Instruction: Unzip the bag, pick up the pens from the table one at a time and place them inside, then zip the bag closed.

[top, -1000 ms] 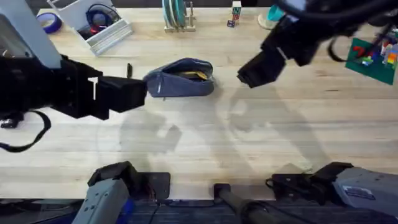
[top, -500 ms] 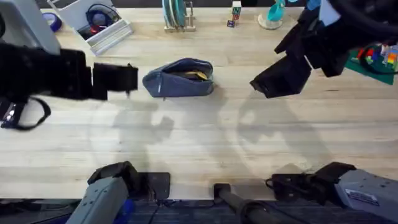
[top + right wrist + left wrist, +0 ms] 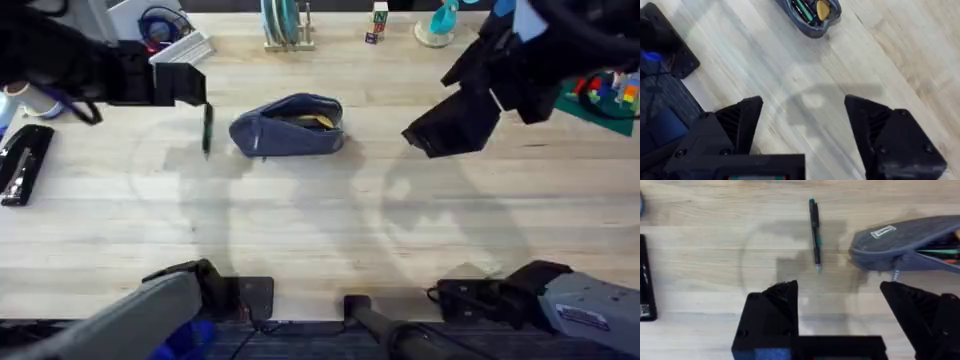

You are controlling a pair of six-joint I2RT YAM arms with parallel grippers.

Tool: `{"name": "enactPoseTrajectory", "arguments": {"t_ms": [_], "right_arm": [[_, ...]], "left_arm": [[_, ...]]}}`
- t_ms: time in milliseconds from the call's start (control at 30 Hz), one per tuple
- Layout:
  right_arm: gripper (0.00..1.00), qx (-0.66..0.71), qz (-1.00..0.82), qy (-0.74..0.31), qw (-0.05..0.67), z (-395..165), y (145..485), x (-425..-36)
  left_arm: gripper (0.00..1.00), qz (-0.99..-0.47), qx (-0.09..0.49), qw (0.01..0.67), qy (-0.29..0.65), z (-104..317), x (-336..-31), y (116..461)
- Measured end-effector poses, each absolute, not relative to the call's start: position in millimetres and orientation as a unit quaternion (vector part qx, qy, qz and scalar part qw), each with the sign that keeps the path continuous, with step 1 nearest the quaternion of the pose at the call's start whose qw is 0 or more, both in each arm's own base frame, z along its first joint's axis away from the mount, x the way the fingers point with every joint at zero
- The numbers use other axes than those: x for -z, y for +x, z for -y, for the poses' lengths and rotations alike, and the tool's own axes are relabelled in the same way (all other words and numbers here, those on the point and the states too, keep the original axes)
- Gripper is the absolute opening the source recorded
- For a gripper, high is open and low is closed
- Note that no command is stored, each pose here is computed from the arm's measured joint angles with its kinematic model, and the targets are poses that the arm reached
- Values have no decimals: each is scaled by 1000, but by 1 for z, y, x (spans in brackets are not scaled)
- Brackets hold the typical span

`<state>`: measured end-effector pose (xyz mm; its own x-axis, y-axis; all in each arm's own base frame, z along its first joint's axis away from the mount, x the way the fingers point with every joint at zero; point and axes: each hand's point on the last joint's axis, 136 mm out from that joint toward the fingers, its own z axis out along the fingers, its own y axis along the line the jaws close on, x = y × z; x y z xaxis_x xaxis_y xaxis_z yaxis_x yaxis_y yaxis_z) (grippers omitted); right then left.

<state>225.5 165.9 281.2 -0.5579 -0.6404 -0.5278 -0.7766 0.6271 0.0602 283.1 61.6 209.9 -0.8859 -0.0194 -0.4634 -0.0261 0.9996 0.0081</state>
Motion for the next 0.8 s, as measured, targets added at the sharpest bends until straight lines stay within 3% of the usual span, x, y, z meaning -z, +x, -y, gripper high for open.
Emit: {"name": "enactPoseTrajectory", "arguments": {"t_ms": [400, 800], "right_arm": [[995, -145, -871, -406, 235, -166, 226, -281], [996, -145, -871, -406, 236, -166, 225, -281]], "left_arm": [[995, -982, -9, 190, 3, -81, -145, 338], [995, -986, -8, 160, 35, -91, -89, 368]]}}
